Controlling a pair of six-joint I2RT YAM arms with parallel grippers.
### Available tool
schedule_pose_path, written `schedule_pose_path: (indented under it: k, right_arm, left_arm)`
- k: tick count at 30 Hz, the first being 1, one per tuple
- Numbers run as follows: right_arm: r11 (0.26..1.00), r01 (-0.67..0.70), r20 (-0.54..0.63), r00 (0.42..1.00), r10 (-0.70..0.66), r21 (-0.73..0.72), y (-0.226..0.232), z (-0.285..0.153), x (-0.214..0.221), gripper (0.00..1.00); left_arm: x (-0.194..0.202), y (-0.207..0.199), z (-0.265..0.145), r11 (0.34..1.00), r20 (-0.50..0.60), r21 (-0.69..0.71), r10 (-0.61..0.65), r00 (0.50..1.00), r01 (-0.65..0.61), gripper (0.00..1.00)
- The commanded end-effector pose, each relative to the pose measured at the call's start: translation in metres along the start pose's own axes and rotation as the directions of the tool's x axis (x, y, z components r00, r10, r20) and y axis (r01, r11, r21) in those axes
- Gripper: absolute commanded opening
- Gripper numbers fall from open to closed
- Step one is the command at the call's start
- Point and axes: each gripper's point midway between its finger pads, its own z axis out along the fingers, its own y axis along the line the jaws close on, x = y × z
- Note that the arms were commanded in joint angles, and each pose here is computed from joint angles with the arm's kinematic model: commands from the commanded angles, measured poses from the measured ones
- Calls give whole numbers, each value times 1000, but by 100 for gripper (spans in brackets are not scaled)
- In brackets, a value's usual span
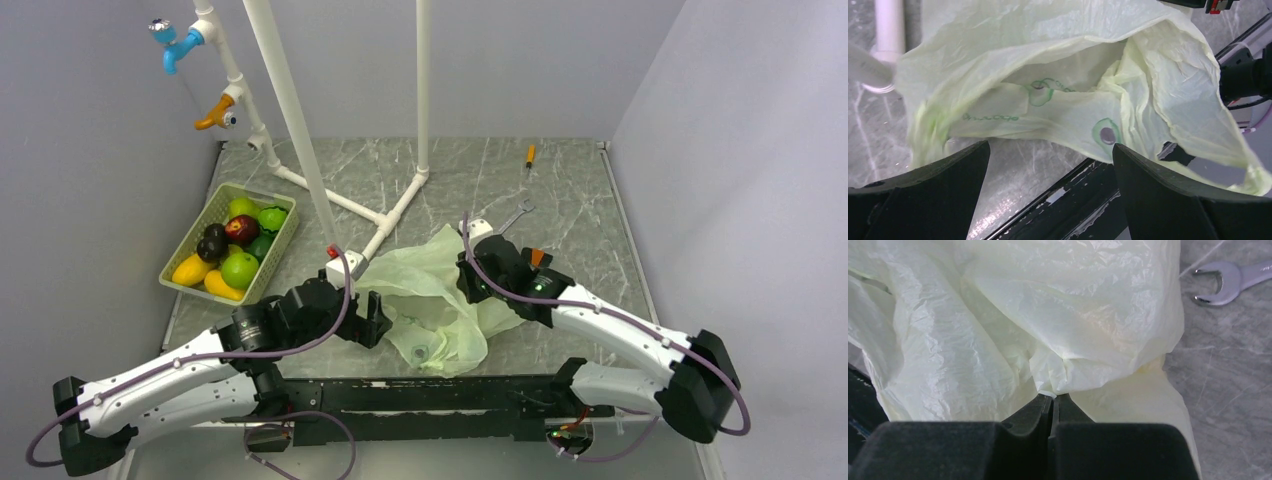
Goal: Take the fake fruits out of the plastic bag
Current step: Adjust the plastic bag at the center of the board.
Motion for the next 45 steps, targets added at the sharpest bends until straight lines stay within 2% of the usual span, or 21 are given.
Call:
schedule_pose_path:
  k: [1, 9, 14, 20, 24, 28, 31, 37, 45]
  right_arm:
    - [996, 34, 166, 986, -20, -83, 14, -12, -31, 0]
    - [975, 87, 283, 959, -26, -206, 39, -34, -63, 0]
    - [944, 111, 301, 953, -13, -312, 55, -39, -53, 0]
    - [898, 115, 320, 947, 31, -425, 71, -42, -42, 0]
    - [887, 119, 320, 947, 34, -446, 77, -44, -45, 0]
    - [853, 139, 321, 946, 36, -502, 90, -55, -55, 0]
    - [828, 143, 346, 936, 65, -542, 99, -71, -67, 0]
    - [855, 113, 340, 937, 78, -506, 92, -72, -73, 0]
    - [887, 60, 254, 965, 66, -459, 78, -50, -41, 0]
  left_arm:
    - [-14, -29, 10, 992, 33, 121, -32, 999, 27, 99]
    - [-13, -57, 29, 972, 10, 233, -23, 1000, 20, 98]
    - [-4, -64, 44, 966, -10, 260, -3, 1000, 5, 93]
    - [11, -33, 68, 988, 53, 132, -91, 994, 84, 82]
    - [30, -7, 88, 992, 28, -14, -123, 992, 123, 84]
    - [23, -13, 103, 994, 27, -24, -109, 994, 110, 84]
    - [10, -20, 109, 992, 72, -4, -123, 990, 124, 81]
    - [1, -23, 108, 989, 133, 26, -146, 980, 144, 78]
    - [11, -25, 118, 993, 107, 44, -116, 987, 112, 89]
